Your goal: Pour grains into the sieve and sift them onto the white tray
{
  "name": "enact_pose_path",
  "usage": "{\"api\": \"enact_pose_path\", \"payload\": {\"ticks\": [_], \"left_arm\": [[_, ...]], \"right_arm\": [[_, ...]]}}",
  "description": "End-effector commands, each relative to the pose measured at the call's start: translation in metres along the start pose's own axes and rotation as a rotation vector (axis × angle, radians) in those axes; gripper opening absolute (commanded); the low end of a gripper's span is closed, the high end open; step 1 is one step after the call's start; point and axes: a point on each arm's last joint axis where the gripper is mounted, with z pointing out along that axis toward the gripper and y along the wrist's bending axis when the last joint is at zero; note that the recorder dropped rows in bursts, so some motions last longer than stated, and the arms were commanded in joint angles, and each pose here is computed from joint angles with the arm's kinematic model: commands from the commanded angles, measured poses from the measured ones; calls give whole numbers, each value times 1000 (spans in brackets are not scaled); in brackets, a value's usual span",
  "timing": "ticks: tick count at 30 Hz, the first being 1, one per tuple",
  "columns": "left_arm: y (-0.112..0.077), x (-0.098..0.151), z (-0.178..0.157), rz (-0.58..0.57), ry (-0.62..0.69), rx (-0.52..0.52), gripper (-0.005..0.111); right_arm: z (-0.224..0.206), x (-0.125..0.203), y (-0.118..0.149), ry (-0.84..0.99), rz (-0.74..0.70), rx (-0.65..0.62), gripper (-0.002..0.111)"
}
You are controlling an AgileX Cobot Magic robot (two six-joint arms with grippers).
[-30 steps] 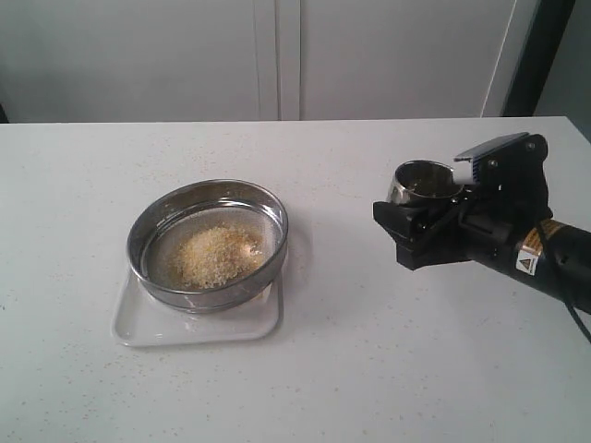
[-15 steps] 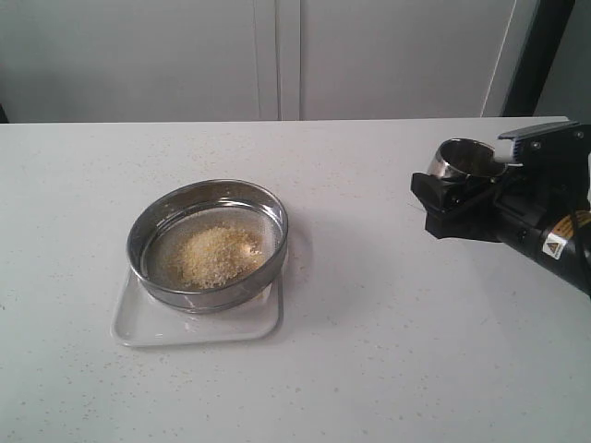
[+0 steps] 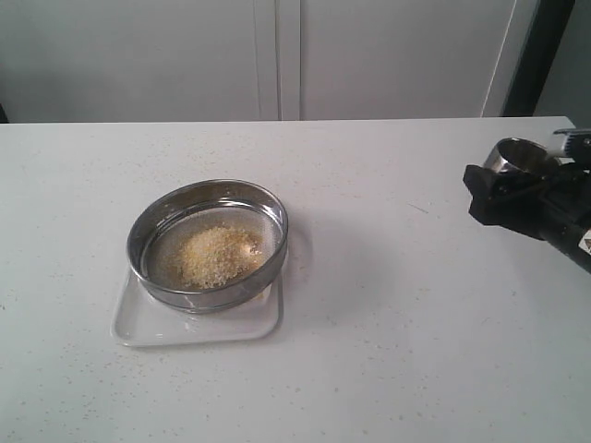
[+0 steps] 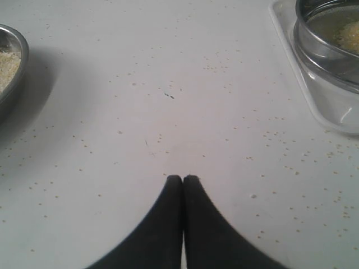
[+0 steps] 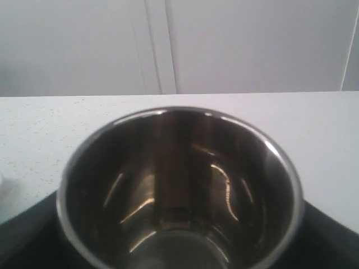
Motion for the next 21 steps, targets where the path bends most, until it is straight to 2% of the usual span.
{"api": "enact_pose_path", "payload": {"ticks": [1, 6, 11, 21], "left_arm": [[0, 3, 1, -5, 13, 4, 0], [0, 3, 1, -5, 13, 4, 0], [0, 3, 1, -5, 13, 4, 0], [0, 3, 1, -5, 13, 4, 0]], "right_arm": [[3, 9, -14, -53, 24, 24, 0], [8, 32, -39, -60, 49, 125, 0], [10, 50, -50, -19, 70, 217, 0], [19, 82, -57, 81, 60, 237, 0]]}}
